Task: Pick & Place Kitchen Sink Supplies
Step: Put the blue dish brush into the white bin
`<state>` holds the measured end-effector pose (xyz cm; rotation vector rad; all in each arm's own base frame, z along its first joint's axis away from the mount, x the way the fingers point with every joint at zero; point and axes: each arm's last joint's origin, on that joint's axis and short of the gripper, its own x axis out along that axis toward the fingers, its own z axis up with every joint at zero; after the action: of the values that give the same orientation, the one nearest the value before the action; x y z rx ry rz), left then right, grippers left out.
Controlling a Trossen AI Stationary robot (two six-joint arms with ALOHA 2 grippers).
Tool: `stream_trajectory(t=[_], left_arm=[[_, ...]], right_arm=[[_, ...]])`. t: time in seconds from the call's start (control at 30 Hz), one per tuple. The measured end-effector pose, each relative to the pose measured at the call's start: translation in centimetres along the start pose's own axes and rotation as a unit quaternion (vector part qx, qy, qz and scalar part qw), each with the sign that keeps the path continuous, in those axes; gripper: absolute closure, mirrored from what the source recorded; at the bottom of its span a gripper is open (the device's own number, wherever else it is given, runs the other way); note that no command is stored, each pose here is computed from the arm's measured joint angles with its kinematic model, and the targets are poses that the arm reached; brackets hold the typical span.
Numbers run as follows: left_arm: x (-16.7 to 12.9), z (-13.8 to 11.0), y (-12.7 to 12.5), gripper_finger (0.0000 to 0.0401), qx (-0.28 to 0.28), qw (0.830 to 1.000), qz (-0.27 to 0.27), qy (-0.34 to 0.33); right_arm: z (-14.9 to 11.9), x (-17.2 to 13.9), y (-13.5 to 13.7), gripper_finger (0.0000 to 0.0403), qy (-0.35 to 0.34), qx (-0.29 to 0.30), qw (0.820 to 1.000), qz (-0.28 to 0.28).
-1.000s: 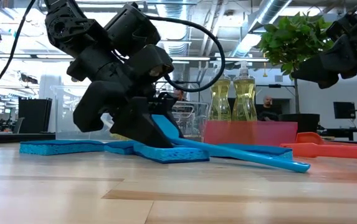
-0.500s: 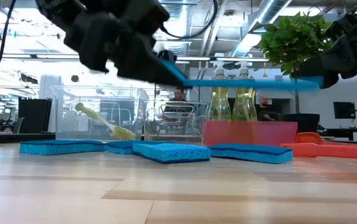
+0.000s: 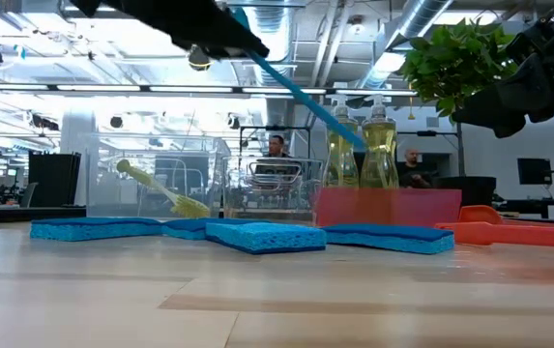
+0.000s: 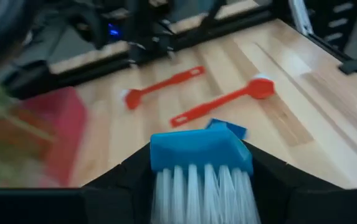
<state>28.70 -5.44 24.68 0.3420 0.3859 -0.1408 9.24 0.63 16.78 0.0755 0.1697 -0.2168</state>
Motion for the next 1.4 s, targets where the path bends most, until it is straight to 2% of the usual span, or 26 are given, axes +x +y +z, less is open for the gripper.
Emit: stream_trajectory(t=[0.23, 0.43, 0.6, 0.8, 1.0, 1.13, 1.23, 1.4], left_arm=[[-5.2, 1.5, 1.6, 0.0228, -0.002, 0.996, 0.090, 0.009], [-10.9, 1.5, 3.0, 0.0217, -0.003, 0.977, 0.211, 0.042], [-16.1, 0.8, 4.0, 0.0228, -0.021, 0.944, 0.325, 0.057], [-20.3, 0.2, 4.8, 0.0210, -0.064, 0.882, 0.464, 0.052], [-20.8, -0.2, 5.6, 0.0228, -0.087, 0.858, 0.502, 0.057], [-19.5, -1.3, 5.9, 0.0229, -0.079, 0.845, 0.520, 0.096], [-18.3, -2.5, 6.5, 0.0215, -0.078, 0.838, 0.524, 0.131], [-16.2, -4.6, 7.8, 0.0209, -0.109, 0.835, 0.514, 0.165]], right_arm=[[0.0, 0.0, 0.0, 0.0182, 0.000, 0.000, 1.000, 0.000], [0.0, 0.0, 0.0, 0.0182, 0.000, -0.004, 1.000, 0.000], [0.0, 0.0, 0.0, 0.0182, 0.000, -0.005, 1.000, 0.000], [0.0, 0.0, 0.0, 0.0182, 0.000, -0.005, 1.000, 0.000], [0.0, 0.0, 0.0, 0.0182, 0.000, -0.005, 1.000, 0.000], [0.0, 0.0, 0.0, 0.0182, 0.000, -0.005, 1.000, 0.000], [0.0, 0.0, 0.0, 0.0182, 0.000, -0.005, 1.000, 0.000], [0.0, 0.0, 0.0, 0.0182, 0.000, -0.004, 1.000, 0.000]])
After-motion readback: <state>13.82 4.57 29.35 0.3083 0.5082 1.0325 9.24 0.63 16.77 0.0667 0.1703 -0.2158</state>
